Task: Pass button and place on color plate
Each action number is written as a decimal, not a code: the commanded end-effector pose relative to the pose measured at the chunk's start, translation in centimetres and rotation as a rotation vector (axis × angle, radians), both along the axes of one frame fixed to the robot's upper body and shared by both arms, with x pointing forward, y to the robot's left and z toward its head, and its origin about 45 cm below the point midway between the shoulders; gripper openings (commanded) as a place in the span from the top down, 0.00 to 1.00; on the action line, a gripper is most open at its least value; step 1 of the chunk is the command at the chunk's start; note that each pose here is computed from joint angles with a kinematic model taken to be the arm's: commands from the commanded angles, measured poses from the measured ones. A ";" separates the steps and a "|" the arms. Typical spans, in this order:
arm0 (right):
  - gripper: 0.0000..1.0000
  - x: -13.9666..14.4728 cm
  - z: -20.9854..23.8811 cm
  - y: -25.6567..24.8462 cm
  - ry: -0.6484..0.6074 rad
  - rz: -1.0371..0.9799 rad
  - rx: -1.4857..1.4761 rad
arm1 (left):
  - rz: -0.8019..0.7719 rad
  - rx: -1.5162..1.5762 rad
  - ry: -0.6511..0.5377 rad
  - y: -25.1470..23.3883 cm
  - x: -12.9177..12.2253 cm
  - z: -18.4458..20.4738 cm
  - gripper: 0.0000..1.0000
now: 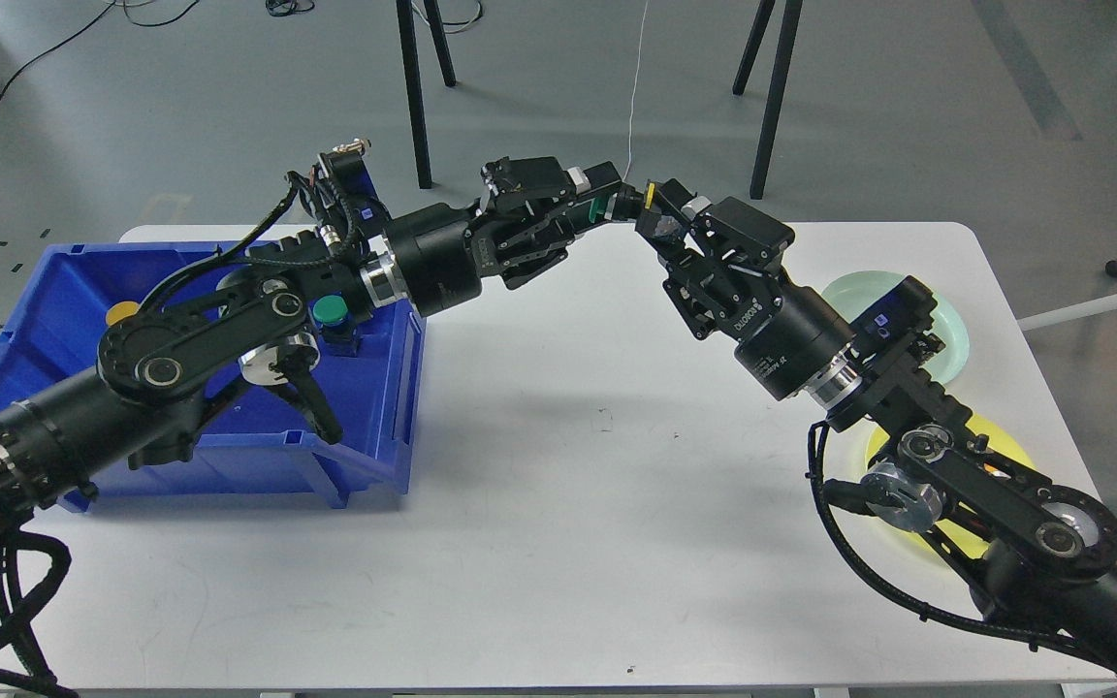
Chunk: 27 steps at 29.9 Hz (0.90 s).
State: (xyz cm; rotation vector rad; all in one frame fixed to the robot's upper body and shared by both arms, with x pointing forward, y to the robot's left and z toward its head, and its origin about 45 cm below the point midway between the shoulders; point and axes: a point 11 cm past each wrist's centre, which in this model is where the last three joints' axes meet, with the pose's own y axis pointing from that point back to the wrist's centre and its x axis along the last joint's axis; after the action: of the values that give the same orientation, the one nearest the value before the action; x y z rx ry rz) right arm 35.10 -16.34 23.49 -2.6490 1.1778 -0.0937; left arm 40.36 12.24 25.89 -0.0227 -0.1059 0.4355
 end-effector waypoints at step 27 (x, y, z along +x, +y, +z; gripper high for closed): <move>1.00 1.0 -6.6 -19.8 0.260 -0.631 0.171 | -0.001 -0.006 0.008 -0.1 -0.1 -0.2 0.30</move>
State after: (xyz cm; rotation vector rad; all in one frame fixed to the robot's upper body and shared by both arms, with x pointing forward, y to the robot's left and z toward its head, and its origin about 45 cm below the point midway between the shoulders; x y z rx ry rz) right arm 36.24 -33.03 19.39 -2.2045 1.8291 0.1222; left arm 40.22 12.13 25.66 -0.0271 -0.0962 0.4352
